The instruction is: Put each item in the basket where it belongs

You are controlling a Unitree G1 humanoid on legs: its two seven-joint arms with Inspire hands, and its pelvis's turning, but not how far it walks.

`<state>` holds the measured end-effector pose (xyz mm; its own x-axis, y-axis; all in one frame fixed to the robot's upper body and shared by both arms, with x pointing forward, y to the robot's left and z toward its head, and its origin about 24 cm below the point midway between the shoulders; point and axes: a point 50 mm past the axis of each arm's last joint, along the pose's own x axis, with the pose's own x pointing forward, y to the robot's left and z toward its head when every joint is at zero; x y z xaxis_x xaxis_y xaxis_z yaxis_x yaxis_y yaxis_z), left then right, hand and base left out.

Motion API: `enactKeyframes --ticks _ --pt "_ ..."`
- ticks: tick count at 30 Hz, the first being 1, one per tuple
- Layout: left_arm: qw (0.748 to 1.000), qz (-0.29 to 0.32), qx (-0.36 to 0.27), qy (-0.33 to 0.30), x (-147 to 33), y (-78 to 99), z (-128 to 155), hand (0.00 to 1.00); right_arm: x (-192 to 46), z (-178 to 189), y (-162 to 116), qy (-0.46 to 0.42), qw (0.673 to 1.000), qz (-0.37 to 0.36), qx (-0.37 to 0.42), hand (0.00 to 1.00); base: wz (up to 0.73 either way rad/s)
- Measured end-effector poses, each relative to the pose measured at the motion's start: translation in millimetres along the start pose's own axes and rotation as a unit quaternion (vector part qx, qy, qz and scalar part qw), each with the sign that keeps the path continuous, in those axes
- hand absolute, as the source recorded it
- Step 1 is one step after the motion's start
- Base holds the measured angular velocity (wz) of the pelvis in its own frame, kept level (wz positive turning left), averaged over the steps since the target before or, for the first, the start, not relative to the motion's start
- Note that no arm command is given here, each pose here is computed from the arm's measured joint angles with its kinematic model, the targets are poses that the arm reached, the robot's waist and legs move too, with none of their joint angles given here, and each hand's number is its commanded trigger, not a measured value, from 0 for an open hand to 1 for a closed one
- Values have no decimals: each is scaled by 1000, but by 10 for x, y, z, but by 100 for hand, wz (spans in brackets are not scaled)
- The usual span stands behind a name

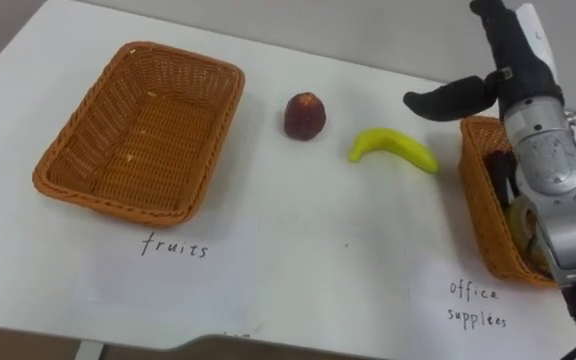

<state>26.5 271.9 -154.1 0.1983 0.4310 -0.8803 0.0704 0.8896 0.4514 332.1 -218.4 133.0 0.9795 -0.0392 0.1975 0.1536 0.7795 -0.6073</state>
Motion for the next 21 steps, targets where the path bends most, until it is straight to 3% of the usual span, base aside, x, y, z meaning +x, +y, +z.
enactKeyframes --ticks 21 --pt "1000 -2 6 -18 8 73 79 0 17 -251 10 53 995 38 -76 0 0"
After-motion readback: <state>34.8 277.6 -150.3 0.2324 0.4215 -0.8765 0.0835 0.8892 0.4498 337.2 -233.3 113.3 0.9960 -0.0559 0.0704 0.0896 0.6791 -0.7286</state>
